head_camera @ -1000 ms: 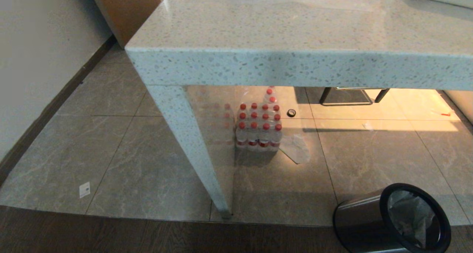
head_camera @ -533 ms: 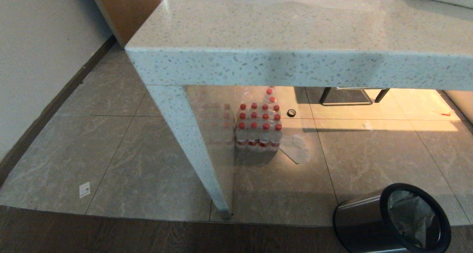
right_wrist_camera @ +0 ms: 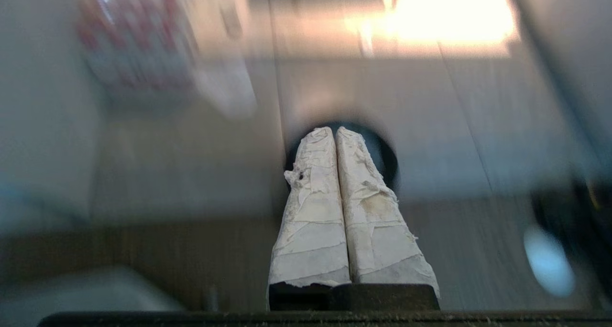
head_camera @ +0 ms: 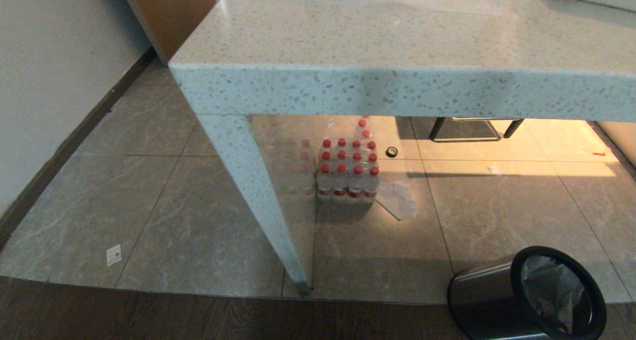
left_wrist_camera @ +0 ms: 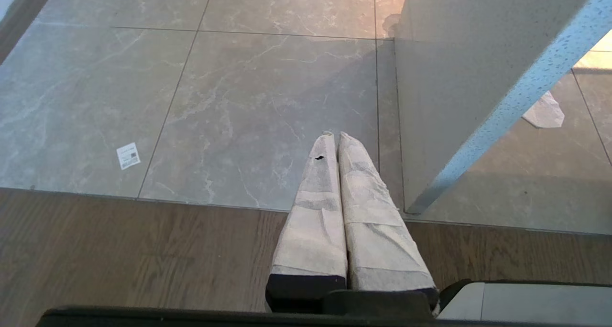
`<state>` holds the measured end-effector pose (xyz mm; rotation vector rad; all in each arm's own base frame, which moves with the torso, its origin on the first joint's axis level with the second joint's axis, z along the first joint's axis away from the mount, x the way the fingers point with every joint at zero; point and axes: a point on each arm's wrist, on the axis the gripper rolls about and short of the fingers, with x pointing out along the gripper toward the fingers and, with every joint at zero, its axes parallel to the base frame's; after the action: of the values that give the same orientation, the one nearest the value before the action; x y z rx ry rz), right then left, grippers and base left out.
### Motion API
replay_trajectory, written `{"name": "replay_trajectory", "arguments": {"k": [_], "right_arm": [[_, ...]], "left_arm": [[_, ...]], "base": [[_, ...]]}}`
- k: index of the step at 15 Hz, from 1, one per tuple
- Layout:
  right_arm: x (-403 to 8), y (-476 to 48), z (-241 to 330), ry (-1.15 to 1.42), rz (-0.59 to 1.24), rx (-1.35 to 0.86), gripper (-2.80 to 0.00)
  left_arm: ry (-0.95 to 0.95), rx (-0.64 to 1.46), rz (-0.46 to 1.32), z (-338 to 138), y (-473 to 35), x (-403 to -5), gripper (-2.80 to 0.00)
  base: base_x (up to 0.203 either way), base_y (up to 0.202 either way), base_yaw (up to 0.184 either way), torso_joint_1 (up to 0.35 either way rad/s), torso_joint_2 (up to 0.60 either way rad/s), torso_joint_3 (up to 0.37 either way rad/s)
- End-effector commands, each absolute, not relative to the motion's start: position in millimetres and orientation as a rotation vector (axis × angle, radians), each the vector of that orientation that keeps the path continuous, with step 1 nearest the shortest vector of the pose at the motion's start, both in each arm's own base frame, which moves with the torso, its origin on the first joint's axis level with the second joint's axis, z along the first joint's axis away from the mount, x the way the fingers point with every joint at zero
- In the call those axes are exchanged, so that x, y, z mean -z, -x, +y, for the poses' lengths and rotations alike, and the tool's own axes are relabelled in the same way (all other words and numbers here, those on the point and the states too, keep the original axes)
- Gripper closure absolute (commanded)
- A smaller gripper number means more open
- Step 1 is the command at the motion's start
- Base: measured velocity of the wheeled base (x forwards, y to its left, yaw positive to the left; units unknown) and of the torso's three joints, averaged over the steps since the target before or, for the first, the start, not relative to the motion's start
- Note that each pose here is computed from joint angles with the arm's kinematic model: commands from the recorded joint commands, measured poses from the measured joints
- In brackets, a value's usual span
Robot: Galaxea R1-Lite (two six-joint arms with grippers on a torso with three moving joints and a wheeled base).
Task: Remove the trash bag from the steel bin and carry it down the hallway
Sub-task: Place the outer trash can on the ground
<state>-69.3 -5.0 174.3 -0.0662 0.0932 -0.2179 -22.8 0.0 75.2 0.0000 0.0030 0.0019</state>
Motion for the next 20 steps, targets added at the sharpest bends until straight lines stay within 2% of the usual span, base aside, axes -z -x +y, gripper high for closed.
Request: {"name": "replay_trajectory", "arguments": {"k": [1,5,9,12,14,20], "right_arm": [[-179.0,62.5,-5.4,0.063,0.269,0.228,0.0],[-199.4,18.2,-7.2,0.005,0.454,0.314,0.0],[-215.8,-51.3,-6.4,-0.059,0.643,0.481,0.0],[-193.4,-93.5,-1.8,-0.104,0.776,0.517,0.0],[-170.2,-116.5,0.7,-0.117,0.801,0.515,0.0],[-131.9,-149.2,2.5,-0.098,0.908,0.518,0.0]], "left_arm": [[0.0,-0.003,0.005,0.1,22.7,-74.7,0.0],[0.0,-0.002,0.005,0.0,22.7,-74.7,0.0],[0.0,-0.003,0.004,0.1,22.7,-74.7,0.0],[0.0,-0.002,0.004,0.0,22.7,-74.8,0.0],[0.0,-0.003,0.005,0.1,22.7,-74.7,0.0],[0.0,-0.003,0.005,0.1,22.7,-74.7,0.0]], "base": [[0.0,0.0,0.0,0.0,0.0,0.0],[0.0,0.0,0.0,0.0,0.0,0.0],[0.0,0.0,0.0,0.0,0.0,0.0],[0.0,0.0,0.0,0.0,0.0,0.0],[0.0,0.0,0.0,0.0,0.0,0.0],[0.0,0.0,0.0,0.0,0.0,0.0]]}}
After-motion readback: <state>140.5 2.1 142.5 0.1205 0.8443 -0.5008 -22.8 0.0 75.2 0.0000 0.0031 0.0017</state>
